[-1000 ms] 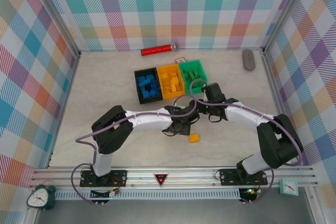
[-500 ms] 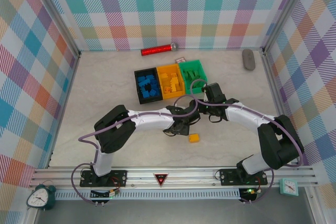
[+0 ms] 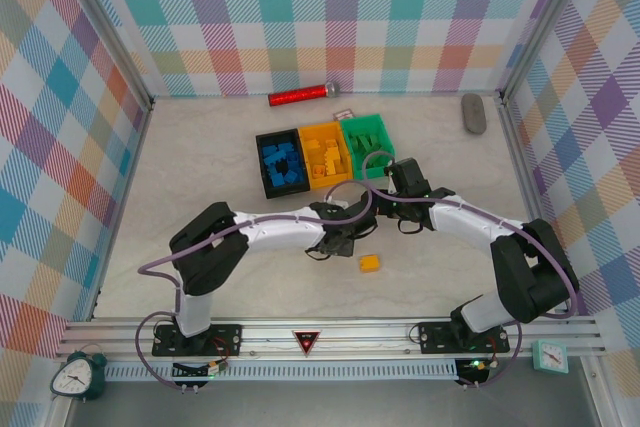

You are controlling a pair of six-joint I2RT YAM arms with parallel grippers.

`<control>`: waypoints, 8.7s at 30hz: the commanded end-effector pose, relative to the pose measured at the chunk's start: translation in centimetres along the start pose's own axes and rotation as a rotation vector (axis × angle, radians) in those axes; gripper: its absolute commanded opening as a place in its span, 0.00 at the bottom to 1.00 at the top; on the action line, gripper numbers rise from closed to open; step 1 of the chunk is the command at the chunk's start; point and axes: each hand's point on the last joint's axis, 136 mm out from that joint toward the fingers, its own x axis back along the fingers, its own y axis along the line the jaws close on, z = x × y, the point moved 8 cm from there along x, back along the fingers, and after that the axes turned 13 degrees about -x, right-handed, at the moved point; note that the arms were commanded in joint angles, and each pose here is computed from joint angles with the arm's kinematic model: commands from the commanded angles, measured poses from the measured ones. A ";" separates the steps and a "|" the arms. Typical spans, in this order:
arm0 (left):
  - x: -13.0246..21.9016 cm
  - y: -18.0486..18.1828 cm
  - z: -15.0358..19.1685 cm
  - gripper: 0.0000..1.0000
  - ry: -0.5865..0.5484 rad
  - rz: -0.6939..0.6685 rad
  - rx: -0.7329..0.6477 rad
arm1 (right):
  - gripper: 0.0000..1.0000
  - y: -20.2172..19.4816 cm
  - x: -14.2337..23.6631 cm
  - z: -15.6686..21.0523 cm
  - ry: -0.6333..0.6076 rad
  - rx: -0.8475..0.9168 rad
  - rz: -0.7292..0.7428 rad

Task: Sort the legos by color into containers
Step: Pick up the lego from the middle-left of the table, then place the lego in the container, then pick up the lego from the bottom-center of the table, then place the lego in the container, then reset both arms

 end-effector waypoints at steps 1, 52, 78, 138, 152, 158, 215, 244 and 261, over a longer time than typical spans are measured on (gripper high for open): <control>2.3 1.1 -1.1 0.59 -0.098 -0.015 0.023 | 0.81 0.0 0.0 -0.1 -0.010 -0.016 -0.015; 3.0 11.1 -22.9 0.65 -0.374 0.043 0.221 | 0.81 -0.9 0.7 -0.6 -0.060 -0.013 0.021; 4.9 12.5 -16.7 0.88 -0.454 0.154 0.273 | 0.82 -1.0 3.7 7.3 0.311 0.040 0.021; 9.2 19.2 1.9 0.87 -0.502 0.007 0.410 | 0.31 11.0 1.2 5.2 0.143 0.376 0.137; 9.6 20.0 6.8 0.87 -0.462 0.046 0.488 | 0.32 15.9 1.3 -3.6 -0.046 0.347 -0.002; 8.2 20.0 9.2 0.87 -0.426 0.080 0.545 | 0.33 17.2 0.7 -8.3 -0.099 0.296 -0.055; 9.4 27.1 8.8 1.00 -0.907 -0.556 0.589 | 0.87 -3.7 10.2 -6.8 -0.703 -0.003 0.312; -0.6 32.4 2.0 1.00 -0.810 -0.482 0.311 | 0.99 -14.9 4.8 -5.2 -0.866 -0.058 0.236; -2.7 31.9 0.5 1.00 -0.747 -0.372 0.219 | 0.99 -12.8 1.3 -6.4 -0.666 0.151 0.080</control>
